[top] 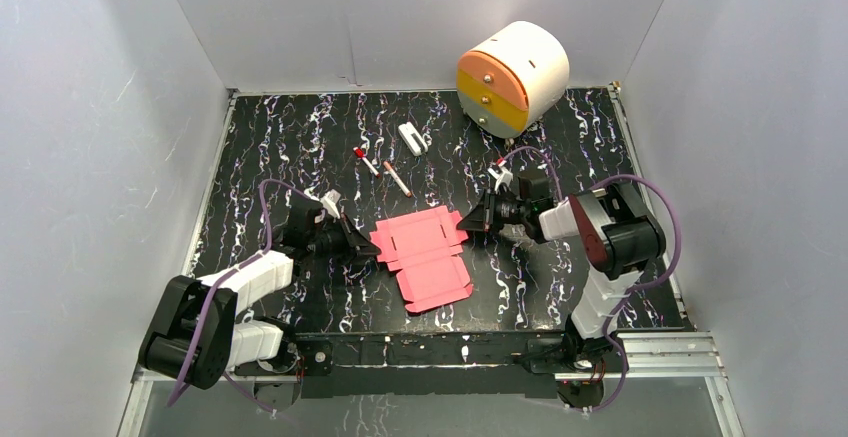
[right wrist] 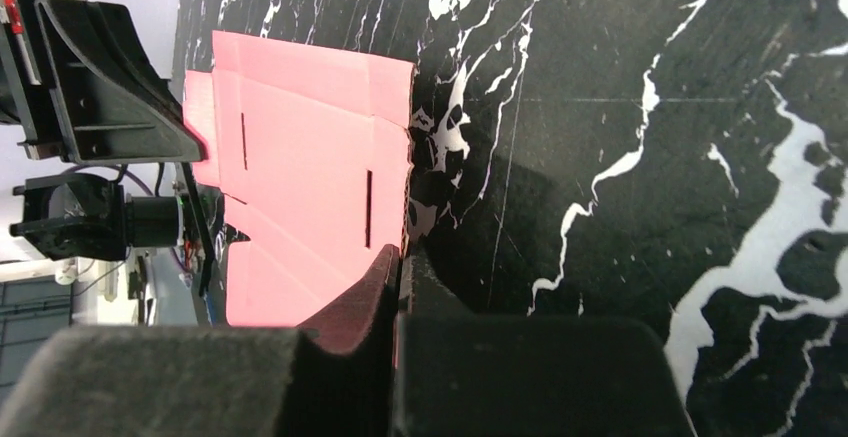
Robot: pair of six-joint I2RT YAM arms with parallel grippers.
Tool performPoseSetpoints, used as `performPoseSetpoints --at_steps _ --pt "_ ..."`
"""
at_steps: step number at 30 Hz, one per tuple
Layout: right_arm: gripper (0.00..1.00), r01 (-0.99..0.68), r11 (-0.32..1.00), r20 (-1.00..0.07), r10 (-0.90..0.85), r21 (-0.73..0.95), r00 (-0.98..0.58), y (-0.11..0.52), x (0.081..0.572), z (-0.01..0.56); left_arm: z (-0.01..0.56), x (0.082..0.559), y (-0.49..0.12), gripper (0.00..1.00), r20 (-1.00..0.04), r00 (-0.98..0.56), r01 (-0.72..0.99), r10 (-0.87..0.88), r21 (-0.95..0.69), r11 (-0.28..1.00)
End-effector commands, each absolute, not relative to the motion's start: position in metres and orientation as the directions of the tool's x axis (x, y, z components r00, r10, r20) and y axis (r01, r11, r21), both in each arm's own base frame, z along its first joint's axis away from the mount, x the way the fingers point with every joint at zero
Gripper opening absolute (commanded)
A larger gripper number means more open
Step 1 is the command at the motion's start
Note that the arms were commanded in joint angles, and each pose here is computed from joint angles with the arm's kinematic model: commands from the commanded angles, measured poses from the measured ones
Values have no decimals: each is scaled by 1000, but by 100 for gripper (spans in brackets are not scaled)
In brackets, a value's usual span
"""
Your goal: Fold the paper box
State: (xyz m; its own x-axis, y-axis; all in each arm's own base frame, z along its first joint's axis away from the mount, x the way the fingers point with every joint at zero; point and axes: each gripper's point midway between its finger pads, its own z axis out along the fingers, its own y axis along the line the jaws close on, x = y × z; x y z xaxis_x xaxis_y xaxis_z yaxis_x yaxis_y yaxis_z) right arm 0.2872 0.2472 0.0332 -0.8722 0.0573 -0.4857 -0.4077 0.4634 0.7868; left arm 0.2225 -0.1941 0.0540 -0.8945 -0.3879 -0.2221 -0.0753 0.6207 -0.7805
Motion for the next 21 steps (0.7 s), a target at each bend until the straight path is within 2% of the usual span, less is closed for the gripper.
performPoseSetpoints --at_steps 1,5,11,15,18,21 --pt "1 -461 450 -544 67 765 -836 238 288 52 74 232 -200 0 -260 -890 -17 -375 -803 595" --pt "0 -433 488 -551 123 758 -825 212 292 60 68 236 -195 0 -270 -883 -38 -385 -776 629" --pt "0 -427 522 -554 108 738 -825 202 284 62 52 241 -190 2 -233 -892 -105 -388 -727 678" --pt "0 -390 560 -537 120 731 -835 196 275 53 54 247 -190 11 -238 -891 -103 -386 -723 684" --pt "0 -378 570 -531 125 730 -838 194 270 49 60 251 -192 25 -250 -888 -91 -386 -727 680" --pt "0 -370 582 -533 132 724 -836 191 266 48 67 255 -193 34 -265 -883 -79 -388 -730 678"
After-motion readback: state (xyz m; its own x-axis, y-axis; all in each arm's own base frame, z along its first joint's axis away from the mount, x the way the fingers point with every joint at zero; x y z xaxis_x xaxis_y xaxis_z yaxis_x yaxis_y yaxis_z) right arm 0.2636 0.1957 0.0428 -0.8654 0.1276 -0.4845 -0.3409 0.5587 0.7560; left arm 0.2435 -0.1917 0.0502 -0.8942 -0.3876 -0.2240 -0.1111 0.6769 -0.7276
